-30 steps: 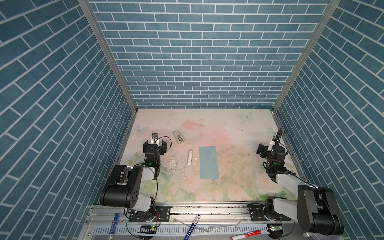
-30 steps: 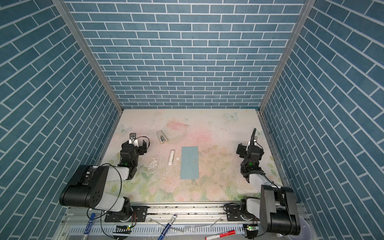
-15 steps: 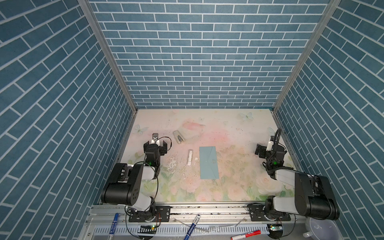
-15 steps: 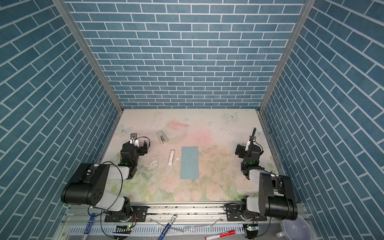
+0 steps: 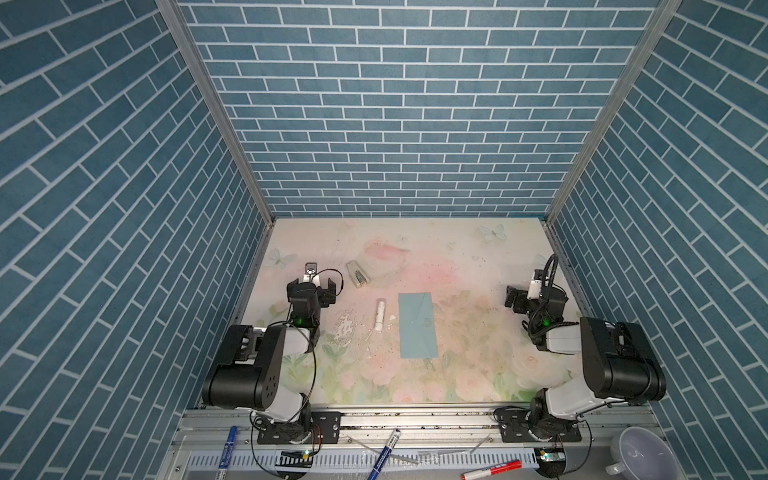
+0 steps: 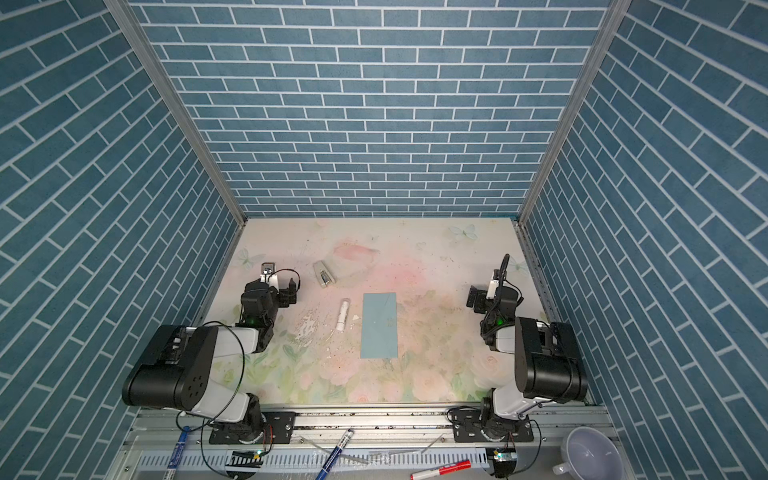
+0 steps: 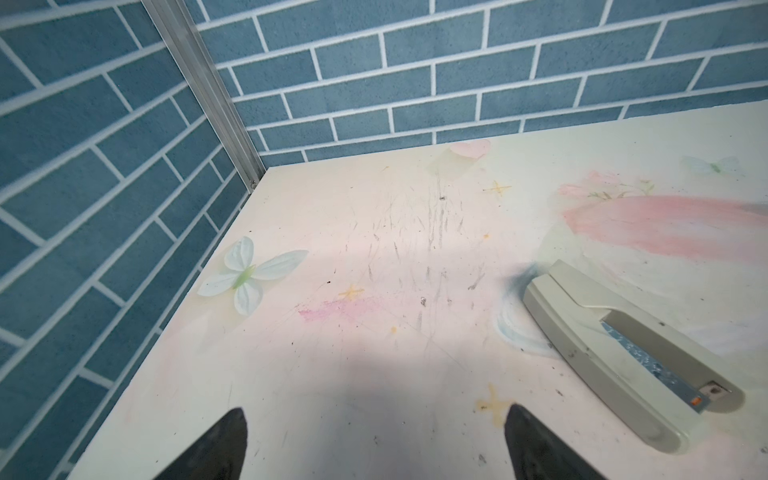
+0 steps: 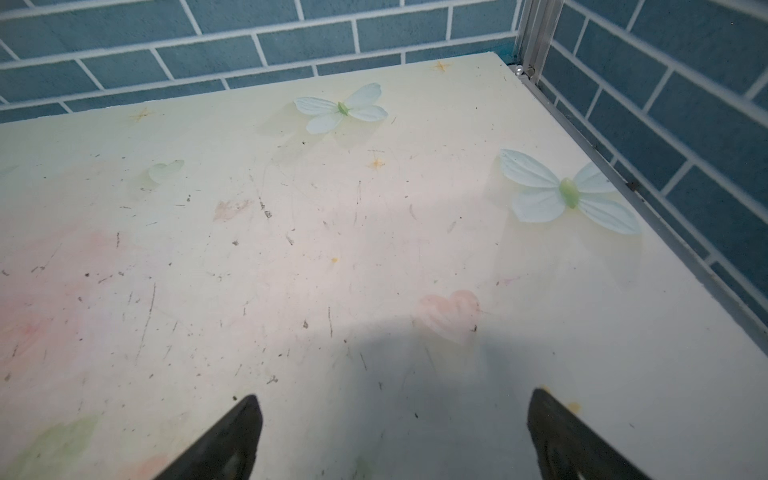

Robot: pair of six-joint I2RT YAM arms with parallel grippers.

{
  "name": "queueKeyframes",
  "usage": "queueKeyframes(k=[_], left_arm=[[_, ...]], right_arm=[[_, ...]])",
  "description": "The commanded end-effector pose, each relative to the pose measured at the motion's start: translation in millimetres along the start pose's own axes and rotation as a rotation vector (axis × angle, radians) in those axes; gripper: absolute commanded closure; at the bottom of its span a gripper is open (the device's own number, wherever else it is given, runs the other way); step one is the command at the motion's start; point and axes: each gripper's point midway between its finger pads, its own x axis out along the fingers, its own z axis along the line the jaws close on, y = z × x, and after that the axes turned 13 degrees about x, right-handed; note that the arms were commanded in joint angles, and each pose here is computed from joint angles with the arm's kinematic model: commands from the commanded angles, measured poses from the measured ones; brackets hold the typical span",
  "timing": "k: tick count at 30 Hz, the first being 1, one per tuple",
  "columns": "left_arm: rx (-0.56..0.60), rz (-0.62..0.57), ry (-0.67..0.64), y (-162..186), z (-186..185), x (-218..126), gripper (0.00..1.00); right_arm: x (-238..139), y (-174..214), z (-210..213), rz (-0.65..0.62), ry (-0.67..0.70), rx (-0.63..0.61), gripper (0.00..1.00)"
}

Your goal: Place the letter into the envelope and seal it

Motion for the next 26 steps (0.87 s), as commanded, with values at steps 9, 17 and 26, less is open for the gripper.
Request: queueKeyframes(k=[9, 17, 26], left_arm=[[-0.017, 0.027, 0.028, 5.7, -0.4, 4.2, 0.00], [-0.017, 0.027, 0.028, 5.6, -0.5, 4.2, 0.00], [-0.016, 0.027, 0.028, 5.6, -0.7, 4.1, 0.00]], right_arm=[[3.0, -24.6, 6.0, -0.072, -0.020, -0.038, 0.01], [3.4, -24.8, 7.2, -0.070, -0.026, -0.041, 0.01], [4.1, -24.8, 7.8, -0.066, -0.028, -0.046, 0.01]])
